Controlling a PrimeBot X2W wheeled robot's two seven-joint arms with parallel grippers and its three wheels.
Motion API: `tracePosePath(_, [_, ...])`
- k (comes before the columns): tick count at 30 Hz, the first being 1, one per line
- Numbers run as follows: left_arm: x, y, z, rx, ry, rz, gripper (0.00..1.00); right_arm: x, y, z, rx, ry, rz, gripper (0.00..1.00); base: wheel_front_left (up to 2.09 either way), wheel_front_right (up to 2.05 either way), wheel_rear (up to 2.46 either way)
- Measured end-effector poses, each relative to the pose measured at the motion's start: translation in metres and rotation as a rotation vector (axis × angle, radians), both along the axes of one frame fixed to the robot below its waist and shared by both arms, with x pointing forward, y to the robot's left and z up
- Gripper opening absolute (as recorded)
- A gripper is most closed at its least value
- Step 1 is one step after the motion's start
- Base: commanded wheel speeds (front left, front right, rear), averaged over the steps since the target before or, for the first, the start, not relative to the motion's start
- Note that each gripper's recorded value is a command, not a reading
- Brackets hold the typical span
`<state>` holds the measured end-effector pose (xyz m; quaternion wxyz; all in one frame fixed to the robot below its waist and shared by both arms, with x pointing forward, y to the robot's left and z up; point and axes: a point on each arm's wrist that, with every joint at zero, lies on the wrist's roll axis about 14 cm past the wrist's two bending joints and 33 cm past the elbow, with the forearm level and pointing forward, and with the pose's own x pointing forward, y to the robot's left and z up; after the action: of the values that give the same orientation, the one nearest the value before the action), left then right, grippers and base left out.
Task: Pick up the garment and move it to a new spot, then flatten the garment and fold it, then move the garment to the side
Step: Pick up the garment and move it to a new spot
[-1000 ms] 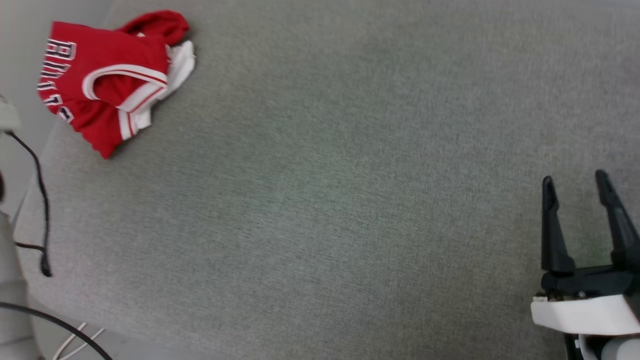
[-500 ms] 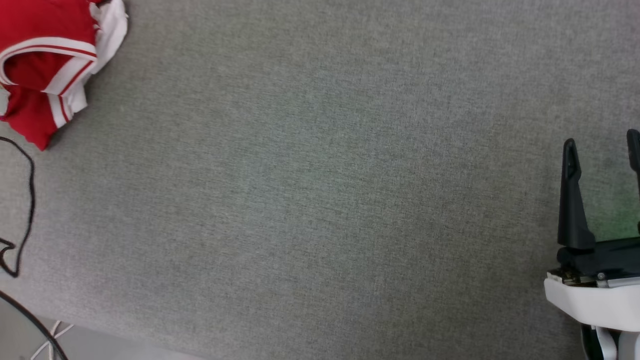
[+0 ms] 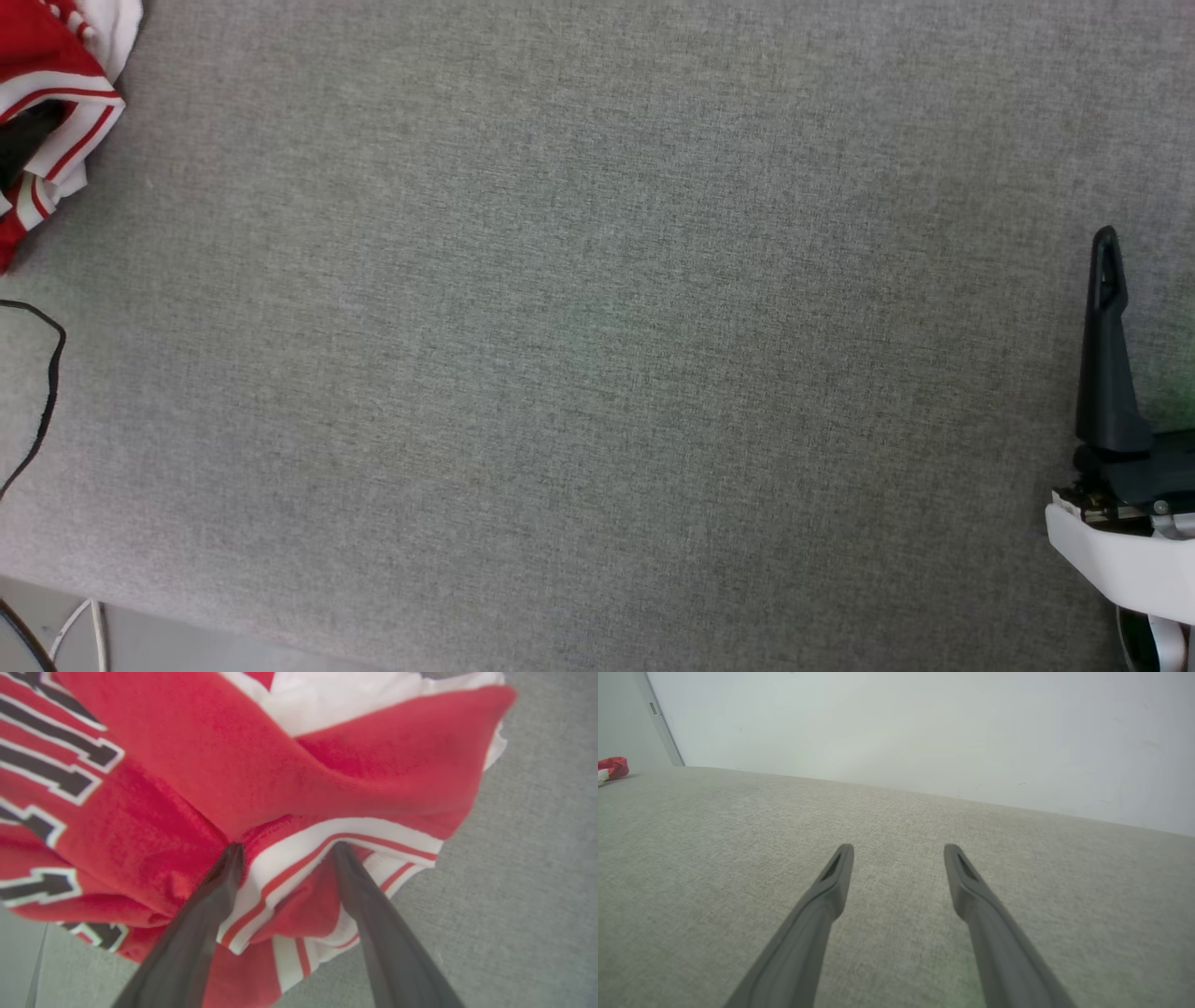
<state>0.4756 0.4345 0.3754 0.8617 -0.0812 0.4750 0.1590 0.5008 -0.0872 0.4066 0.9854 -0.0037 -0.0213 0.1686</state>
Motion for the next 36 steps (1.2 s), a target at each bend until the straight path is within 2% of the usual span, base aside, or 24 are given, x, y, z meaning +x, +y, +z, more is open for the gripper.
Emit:
tracePosePath(6, [-0.001, -0.004, -0.008, -0.018, 0.047, -0.012, 1.00, 0.001, -0.001, -0.003, -0.002, 0.001, -0.003, 1.00, 0.00, 0.00, 0.00])
tracePosePath(7, [0.000, -0.005, -0.008, -0.019, 0.047, -0.018, 0.00, 0.001, -0.001, -0.002, -0.002, 0.001, -0.003, 1.00, 0.00, 0.00, 0.00])
tracePosePath(15, [0.011, 0.001, 0.026, 0.045, -0.043, -0.067, 0.00, 0.001, 0.004, 0.013, 0.012, -0.026, 0.007, 1.00, 0.00, 0.00, 0.00])
tracePosePath(23, [0.045, -0.014, 0.125, 0.186, -0.277, -0.244, 0.00, -0.010, 0.011, 0.059, 0.059, -0.092, 0.014, 1.00, 0.00, 0.00, 0.00])
tracePosePath(29, [0.064, -0.048, 0.188, 0.250, -0.407, -0.392, 0.00, -0.021, 0.007, 0.087, 0.074, -0.132, 0.005, 1.00, 0.00, 0.00, 0.00])
tracePosePath(36, [0.085, -0.115, 0.244, 0.300, -0.519, -0.602, 0.00, -0.035, -0.013, 0.114, 0.118, -0.163, -0.047, 1.00, 0.00, 0.00, 0.00])
